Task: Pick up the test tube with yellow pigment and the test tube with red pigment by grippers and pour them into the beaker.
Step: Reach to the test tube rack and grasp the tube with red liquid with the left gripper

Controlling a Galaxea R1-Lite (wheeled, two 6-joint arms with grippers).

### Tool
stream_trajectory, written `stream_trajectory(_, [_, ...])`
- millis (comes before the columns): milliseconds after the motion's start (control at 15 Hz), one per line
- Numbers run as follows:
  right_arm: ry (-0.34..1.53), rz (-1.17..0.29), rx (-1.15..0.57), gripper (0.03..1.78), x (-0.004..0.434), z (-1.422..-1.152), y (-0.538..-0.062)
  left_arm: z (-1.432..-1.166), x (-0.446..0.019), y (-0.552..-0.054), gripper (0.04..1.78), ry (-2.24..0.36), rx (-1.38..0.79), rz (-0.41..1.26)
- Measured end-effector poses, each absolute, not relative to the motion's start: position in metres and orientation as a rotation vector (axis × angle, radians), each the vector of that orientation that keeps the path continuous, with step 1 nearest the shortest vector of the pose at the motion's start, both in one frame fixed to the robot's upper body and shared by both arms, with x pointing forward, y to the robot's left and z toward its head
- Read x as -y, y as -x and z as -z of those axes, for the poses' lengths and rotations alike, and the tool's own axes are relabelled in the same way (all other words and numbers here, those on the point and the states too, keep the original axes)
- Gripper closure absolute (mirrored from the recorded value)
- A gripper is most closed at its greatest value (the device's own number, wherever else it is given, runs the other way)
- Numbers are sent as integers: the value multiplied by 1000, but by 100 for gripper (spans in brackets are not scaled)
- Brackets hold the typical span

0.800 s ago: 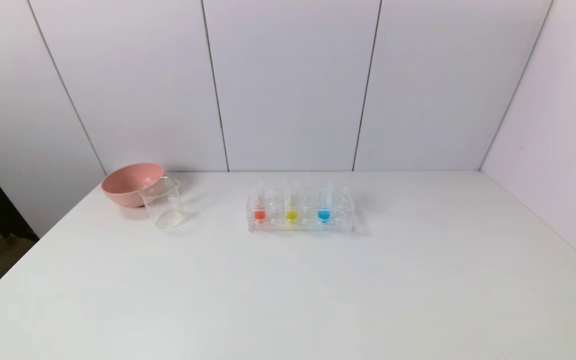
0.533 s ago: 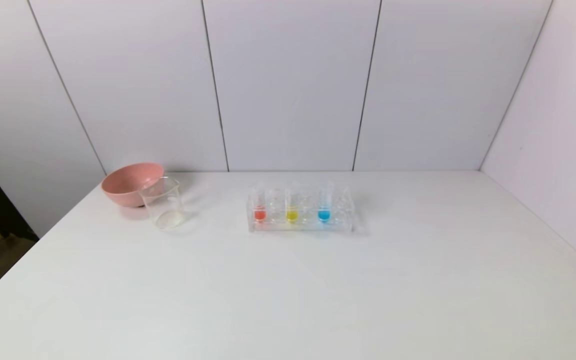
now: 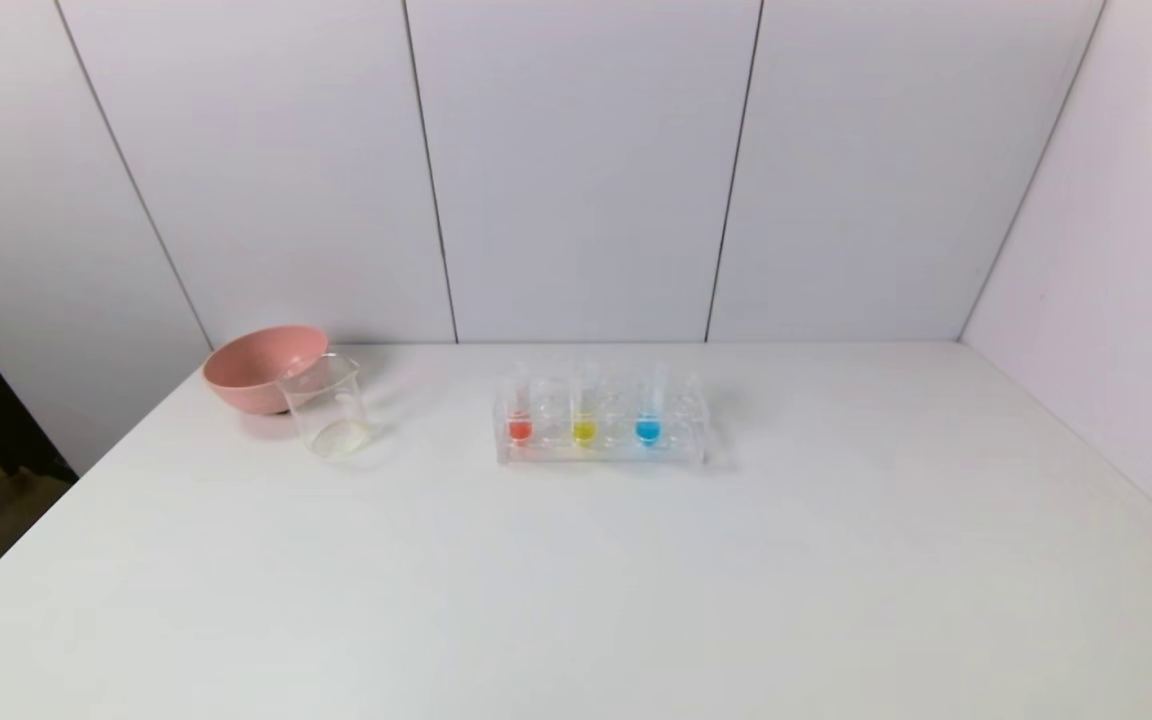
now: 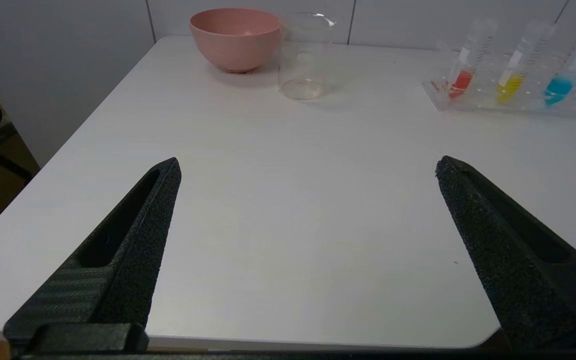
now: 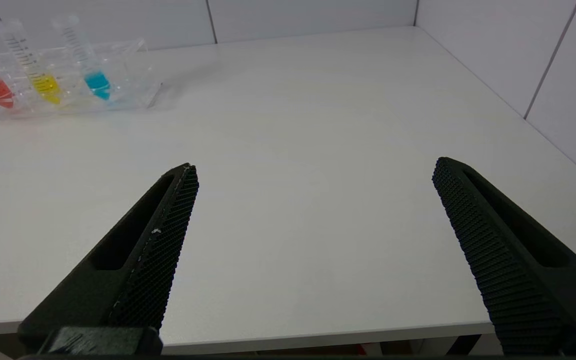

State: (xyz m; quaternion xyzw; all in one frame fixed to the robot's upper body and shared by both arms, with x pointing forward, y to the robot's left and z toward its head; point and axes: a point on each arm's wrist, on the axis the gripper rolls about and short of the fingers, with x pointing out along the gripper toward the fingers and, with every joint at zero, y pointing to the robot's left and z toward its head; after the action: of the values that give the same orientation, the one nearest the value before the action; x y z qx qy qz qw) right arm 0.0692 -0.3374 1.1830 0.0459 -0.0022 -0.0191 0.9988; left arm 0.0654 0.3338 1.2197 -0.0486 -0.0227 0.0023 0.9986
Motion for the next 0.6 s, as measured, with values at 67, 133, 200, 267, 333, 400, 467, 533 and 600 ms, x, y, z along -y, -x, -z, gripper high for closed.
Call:
stream_trajectory(67, [-92,38,4,10,337,-1183,-69,-1233,-334,-68,4,117,38,9])
stream_trajectory(133, [-92,38,4,10,337,-1183,-69,-1246,-334,-72,4,133,26,28])
stream_trajectory(200, [-92,38,4,10,337,-1183,-69,-1258,-334,-78,4,146,1,51])
stream_trajectory(267, [-91,38,4,10,337,-1183,-69,-1268,-334,-87,4,152,-23,80])
stream_trajectory(333, [-92,38,4,10,337,-1183,-69,-1278,-333,-98,4,153,-57,116])
stream_trajectory(400, [-92,38,4,10,337,-1183,-69,-1286,-330,-111,4,152,-85,156])
stream_trajectory(467, [-92,38,4,10,337,-1183,-69,-1294,-327,-125,4,147,-118,197])
stream_trajectory(533, [-92,38,4,10,337,-1183,-69,-1300,-323,-140,4,141,-153,232])
stream_trajectory(600, [-92,38,4,10,337,-1183,-69,-1304,-318,-156,4,132,-194,263])
